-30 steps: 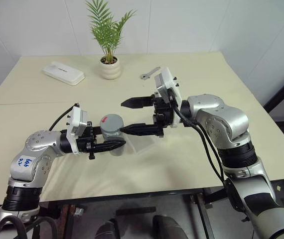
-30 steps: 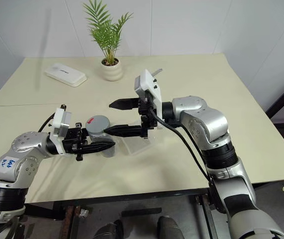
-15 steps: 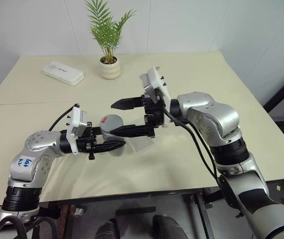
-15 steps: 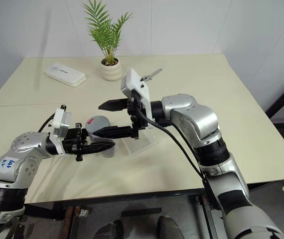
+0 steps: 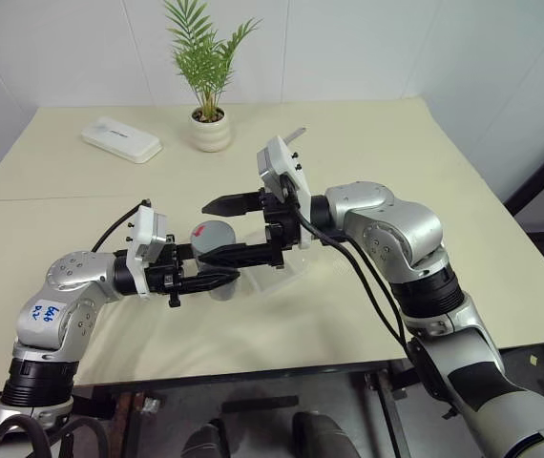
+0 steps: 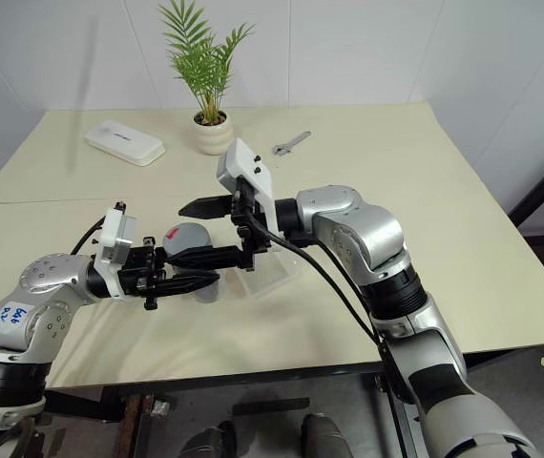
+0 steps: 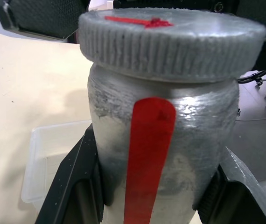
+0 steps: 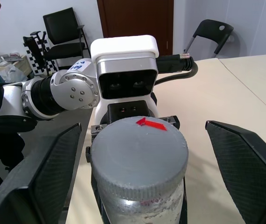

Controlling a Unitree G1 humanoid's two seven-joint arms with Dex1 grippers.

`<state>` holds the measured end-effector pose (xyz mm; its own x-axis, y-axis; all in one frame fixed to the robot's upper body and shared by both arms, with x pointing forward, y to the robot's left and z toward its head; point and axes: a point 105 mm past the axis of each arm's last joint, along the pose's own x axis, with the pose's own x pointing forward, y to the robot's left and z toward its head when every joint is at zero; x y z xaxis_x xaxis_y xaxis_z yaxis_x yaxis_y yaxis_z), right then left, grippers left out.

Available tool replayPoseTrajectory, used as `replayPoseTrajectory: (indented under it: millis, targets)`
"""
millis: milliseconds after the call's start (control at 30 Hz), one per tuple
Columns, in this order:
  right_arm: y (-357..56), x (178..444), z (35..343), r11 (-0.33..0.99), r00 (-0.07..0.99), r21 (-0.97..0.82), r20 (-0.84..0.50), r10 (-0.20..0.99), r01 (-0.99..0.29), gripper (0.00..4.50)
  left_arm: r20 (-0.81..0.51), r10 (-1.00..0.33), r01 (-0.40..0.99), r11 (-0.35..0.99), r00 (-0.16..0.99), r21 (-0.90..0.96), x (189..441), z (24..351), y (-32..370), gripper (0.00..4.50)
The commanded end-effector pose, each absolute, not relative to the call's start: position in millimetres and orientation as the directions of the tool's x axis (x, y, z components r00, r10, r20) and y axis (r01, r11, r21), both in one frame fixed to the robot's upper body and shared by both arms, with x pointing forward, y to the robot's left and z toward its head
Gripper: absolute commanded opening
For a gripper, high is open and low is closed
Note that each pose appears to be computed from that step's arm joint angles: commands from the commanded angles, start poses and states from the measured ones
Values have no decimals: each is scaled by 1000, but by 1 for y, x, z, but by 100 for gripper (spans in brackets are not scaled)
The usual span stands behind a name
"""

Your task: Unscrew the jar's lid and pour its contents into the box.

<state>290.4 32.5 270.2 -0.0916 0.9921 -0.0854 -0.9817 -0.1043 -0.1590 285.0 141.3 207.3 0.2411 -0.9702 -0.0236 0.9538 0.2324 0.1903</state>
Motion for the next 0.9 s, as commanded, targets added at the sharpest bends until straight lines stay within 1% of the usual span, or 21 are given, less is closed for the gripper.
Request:
replayPoseTrajectory:
  millis: [33,100,133,200,267,333,367,433,500,567,633,700,800,833,900]
  targets:
    - [36,282,281,-131,-119,-206,-69,991,-970,331,-7,-975,948,216,224,233,280,217,138,194]
    - [37,282,283,-125,-116,-201,-52,992,-972,259,-7,-975,948,216,224,232,280,217,138,194]
    - [37,282,284,-122,-116,-197,-44,992,-973,254,-7,-975,948,217,224,232,279,217,138,194]
    - [36,280,298,-123,-131,-176,36,991,-977,254,-7,-974,949,217,225,230,279,216,138,194]
    - [30,274,310,-151,-169,-153,109,980,-977,254,-7,-974,949,217,225,228,279,216,138,194]
    - [16,269,328,-171,-195,-123,226,954,-978,254,-9,-973,949,222,230,224,278,213,140,194]
    - [7,272,334,-148,-173,-108,275,946,-983,254,-10,-972,949,226,234,221,278,212,140,194]
    - [-6,279,339,-92,-112,-77,317,942,-993,254,-11,-971,948,232,240,218,276,211,142,194]
    - [-28,298,328,62,35,-83,291,956,-995,254,-8,-967,945,245,253,217,276,211,144,194]
    - [-61,324,316,264,234,-76,280,931,-961,254,1,-963,940,264,271,215,275,211,147,194]
    - [-101,350,301,463,432,-58,271,860,-885,254,13,-958,935,284,288,213,276,212,150,194]
    - [-145,368,279,619,591,-57,242,770,-783,254,26,-953,931,299,301,209,278,214,152,194]
    - [-199,381,243,767,748,-56,189,636,-639,254,37,-951,930,309,308,197,279,215,153,194]
    - [-223,386,217,827,817,-82,132,562,-556,254,40,-953,933,304,302,191,280,216,152,194]
    - [-255,389,176,891,893,-111,46,447,-440,254,41,-957,939,290,288,186,282,218,151,194]
